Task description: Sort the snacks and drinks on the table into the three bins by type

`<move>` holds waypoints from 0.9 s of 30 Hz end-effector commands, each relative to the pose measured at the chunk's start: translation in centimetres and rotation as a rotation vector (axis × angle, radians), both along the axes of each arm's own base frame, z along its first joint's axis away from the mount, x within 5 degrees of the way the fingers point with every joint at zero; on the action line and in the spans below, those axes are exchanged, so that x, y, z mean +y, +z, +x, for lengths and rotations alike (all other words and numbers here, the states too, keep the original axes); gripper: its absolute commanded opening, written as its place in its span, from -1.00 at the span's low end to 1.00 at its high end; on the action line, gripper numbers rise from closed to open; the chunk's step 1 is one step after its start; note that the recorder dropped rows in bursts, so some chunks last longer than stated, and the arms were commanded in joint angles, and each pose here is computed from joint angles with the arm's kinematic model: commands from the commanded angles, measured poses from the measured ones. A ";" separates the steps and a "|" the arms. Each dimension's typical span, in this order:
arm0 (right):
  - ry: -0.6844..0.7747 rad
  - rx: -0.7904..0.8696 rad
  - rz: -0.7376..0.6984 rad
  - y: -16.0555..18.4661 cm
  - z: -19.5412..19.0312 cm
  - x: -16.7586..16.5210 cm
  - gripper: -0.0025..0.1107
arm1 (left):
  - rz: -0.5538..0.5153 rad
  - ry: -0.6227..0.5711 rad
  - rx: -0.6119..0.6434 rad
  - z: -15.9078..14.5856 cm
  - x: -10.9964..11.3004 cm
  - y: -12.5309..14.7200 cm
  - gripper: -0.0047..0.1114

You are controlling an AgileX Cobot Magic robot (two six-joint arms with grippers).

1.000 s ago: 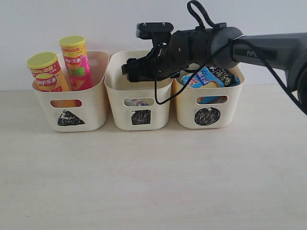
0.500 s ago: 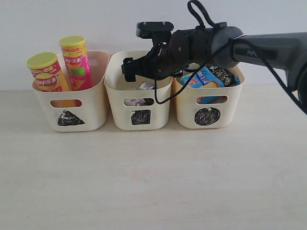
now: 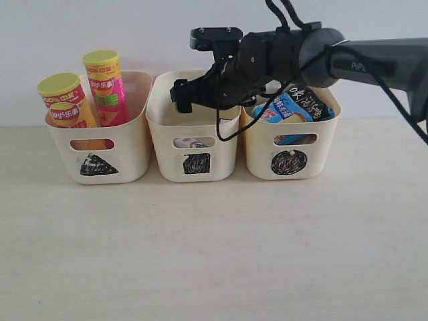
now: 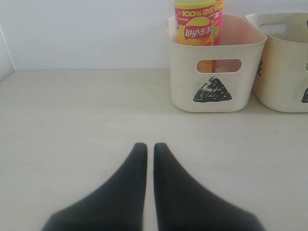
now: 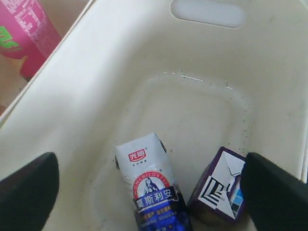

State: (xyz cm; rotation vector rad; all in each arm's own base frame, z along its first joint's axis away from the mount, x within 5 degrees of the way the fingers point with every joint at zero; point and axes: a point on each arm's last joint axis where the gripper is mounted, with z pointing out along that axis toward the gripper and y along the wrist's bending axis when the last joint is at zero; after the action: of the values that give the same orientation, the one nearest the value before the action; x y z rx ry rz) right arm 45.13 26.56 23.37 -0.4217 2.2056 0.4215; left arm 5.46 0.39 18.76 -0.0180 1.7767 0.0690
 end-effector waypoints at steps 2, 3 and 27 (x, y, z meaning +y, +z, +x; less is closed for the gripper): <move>0.026 0.002 -0.035 3.7 -1.3 -1.0 -0.36 | 0.000 -0.002 -0.001 0.0 0.0 -0.1 -0.84; 0.038 0.015 -0.055 4.1 -1.6 -1.2 -0.68 | 0.000 -0.002 -0.001 0.0 0.0 -0.1 -0.84; 0.040 0.178 -0.391 7.3 -10.5 -12.2 -0.89 | 0.000 -0.002 -0.001 0.0 0.0 -0.1 -0.84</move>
State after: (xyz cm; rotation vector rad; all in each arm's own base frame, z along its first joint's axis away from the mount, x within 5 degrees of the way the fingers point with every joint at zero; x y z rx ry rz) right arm 35.23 16.69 29.67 -0.7004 2.4734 0.0812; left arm 5.46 0.39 18.76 -0.0180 1.7767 0.0690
